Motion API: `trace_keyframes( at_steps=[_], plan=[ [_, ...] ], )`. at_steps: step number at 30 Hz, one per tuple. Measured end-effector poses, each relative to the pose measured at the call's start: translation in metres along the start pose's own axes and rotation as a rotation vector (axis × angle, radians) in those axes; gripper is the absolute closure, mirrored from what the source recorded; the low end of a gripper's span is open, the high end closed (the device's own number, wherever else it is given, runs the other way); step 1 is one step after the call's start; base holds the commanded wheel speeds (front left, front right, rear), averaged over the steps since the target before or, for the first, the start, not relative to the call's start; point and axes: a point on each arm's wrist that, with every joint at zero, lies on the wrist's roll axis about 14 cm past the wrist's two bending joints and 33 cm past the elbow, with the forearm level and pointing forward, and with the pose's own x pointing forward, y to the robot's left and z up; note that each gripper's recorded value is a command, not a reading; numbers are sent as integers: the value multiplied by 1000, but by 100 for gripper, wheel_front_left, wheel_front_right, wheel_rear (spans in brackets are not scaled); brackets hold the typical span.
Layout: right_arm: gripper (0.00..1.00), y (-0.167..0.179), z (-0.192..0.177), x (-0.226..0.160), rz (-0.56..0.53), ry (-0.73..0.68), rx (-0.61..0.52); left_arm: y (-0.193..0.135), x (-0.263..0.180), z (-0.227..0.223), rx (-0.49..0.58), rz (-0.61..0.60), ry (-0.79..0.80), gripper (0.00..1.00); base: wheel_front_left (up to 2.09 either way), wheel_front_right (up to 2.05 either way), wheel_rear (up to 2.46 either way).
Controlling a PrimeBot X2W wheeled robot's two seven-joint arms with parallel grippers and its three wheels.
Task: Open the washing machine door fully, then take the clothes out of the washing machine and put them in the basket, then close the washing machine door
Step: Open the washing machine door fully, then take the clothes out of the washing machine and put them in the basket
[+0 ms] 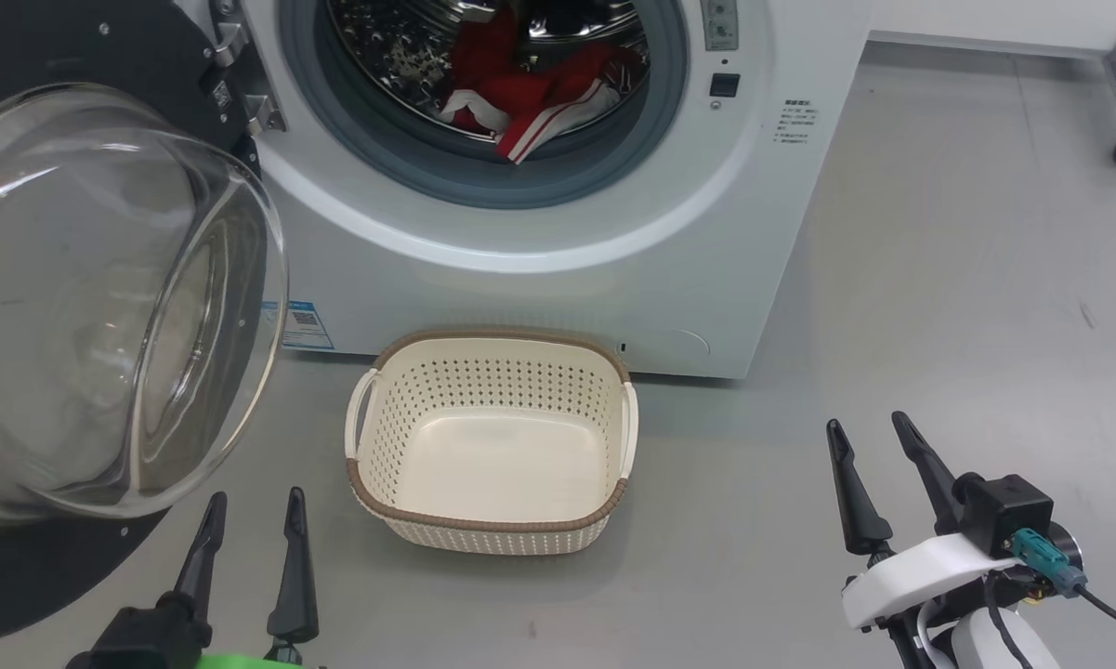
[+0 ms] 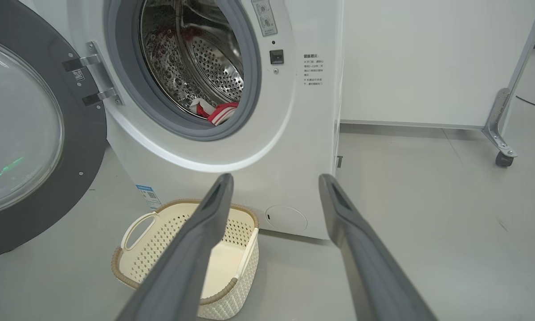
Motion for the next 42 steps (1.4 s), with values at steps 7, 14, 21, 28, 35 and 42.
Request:
trace_keyframes(
  at_steps=[7,14,21,28,35,42],
  plan=[
    [0,-16,8,-11,-55,-27,0,-23,11,-7,-8,-76,30,0,0,0,0],
    [0,-32,13,-22,-115,-45,6,-43,19,-17,-4,-140,69,0,0,0,0],
    [0,-46,18,-30,-170,-60,4,-60,22,-28,-2,-194,108,0,0,0,0],
    [0,-50,20,-32,-191,-70,9,-63,24,-32,1,-204,123,0,0,0,0],
    [0,-50,20,-33,-190,-70,10,-64,25,-33,10,-208,129,0,0,0,0],
    [0,-49,20,-34,-189,-69,11,-65,25,-33,10,-209,130,0,0,0,0]
  ],
)
